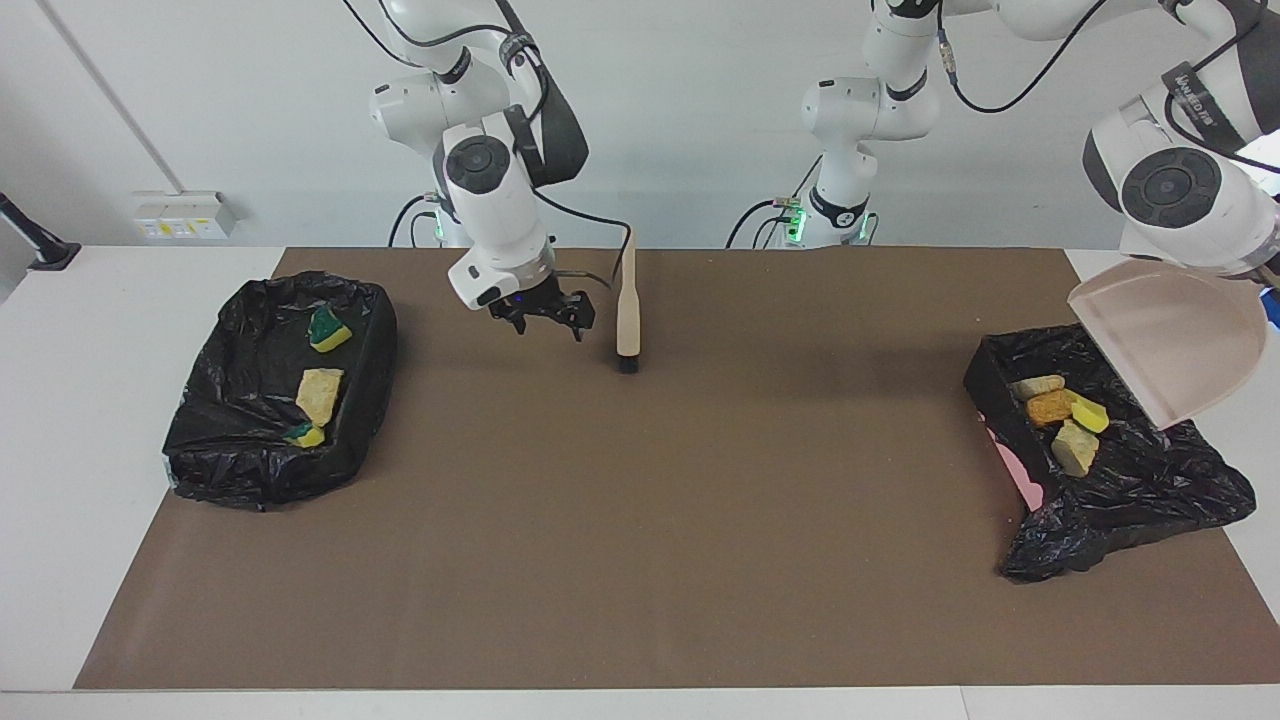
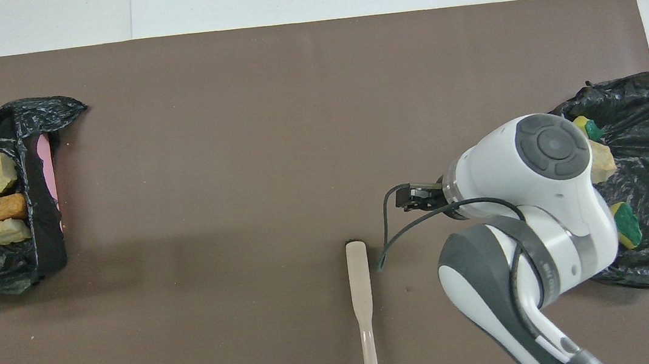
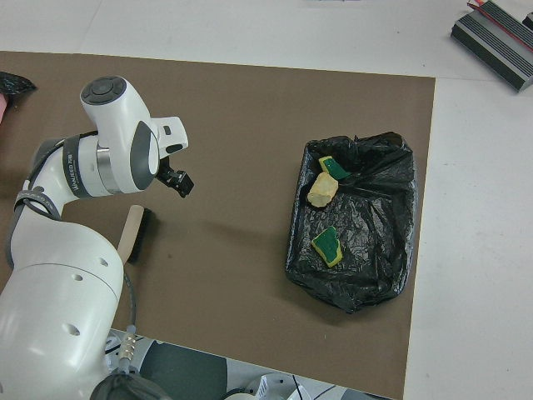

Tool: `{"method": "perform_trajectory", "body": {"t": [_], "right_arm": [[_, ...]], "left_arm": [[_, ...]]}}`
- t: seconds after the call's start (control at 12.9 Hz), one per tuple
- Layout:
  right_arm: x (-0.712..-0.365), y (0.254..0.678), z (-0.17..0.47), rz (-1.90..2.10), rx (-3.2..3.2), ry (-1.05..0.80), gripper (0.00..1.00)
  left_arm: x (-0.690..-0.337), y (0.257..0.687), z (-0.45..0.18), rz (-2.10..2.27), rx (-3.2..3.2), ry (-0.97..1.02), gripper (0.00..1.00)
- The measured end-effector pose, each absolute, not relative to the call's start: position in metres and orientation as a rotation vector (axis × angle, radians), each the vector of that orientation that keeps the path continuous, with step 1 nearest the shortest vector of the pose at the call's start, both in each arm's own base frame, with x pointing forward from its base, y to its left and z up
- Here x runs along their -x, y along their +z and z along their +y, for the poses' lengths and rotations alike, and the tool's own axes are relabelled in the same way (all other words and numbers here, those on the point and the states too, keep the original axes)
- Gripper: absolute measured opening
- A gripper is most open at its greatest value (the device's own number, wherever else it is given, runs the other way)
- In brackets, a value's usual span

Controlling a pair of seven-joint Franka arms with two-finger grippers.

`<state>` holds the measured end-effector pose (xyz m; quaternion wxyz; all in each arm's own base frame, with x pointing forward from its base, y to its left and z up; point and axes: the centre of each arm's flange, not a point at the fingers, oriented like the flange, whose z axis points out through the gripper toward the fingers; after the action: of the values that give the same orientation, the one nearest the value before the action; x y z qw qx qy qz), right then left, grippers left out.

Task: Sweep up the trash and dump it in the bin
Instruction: 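Bring the empty dustpan back to the mat center with the left gripper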

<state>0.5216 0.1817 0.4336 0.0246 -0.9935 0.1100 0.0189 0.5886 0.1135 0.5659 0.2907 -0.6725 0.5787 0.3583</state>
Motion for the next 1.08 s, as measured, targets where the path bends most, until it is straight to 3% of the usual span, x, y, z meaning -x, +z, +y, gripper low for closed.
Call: {"method": "perform_trajectory", "body": {"t": [0.31,0.77,1.08], "right_arm": [[-0.549,0.474,0.14,0.286,3.184,-0.136,1.0],[-0.553,0.574,0.075,0.244,3.209,-0.14,1.0],[-0.553,0.618,0.022,0.334,3.185,-0.172,1.0]], "left_arm": [[-0.577,0.545,0.041,1.397,2.219,0.7,0.33],[-0.552,0.515,-0.101,1.019,2.67,0.436,0.33],[-0.538,0.504,-0.203,0.753,2.808,0.237,0.33]]}}
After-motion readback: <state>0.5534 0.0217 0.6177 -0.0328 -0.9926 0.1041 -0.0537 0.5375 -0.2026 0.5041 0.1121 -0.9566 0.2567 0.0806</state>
